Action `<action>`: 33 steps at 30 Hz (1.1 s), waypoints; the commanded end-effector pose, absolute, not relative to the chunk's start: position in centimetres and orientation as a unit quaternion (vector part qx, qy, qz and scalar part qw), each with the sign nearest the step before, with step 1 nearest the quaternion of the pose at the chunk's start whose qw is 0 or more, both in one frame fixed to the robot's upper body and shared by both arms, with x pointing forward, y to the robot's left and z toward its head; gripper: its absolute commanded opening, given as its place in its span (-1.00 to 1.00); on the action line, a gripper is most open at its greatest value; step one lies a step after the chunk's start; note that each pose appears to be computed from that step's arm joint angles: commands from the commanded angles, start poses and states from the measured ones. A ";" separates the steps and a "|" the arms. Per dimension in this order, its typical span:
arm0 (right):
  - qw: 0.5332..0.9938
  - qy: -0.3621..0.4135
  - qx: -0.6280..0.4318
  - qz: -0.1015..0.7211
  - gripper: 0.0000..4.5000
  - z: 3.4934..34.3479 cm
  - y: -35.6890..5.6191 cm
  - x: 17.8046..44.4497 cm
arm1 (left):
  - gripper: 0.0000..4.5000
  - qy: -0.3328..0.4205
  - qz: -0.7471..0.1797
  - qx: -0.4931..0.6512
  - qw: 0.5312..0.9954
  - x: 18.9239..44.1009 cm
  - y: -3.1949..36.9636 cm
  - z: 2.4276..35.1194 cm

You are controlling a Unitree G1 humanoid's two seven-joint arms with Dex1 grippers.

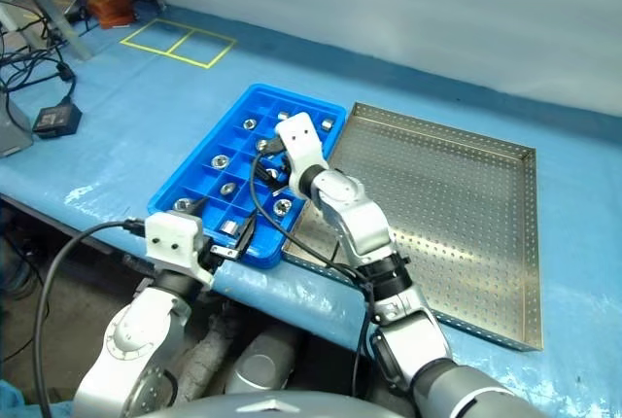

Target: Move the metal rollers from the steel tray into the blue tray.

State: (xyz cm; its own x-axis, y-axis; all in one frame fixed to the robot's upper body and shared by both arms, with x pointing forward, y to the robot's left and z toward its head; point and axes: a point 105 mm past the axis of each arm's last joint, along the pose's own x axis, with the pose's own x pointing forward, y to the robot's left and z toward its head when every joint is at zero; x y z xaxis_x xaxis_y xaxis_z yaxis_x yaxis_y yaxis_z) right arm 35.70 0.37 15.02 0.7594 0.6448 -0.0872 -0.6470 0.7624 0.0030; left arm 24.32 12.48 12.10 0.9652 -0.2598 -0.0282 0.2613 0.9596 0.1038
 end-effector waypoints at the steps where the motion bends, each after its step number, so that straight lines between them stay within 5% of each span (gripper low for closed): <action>1: 0.950 0.013 -0.016 0.313 0.99 16.6 -2.5 34.6 | 1.00 -0.006 -0.167 0.058 0.984 24.9 11.5 12.8; 12: 0.969 0.058 -0.064 0.233 0.99 13.7 -10.1 30.3 | 1.00 -0.007 -0.233 0.107 0.967 28.7 10.4 13.1; 33: 0.954 0.093 -0.070 0.277 0.99 11.9 -8.7 28.9 | 1.00 0.045 -0.227 0.119 0.966 29.5 11.6 11.4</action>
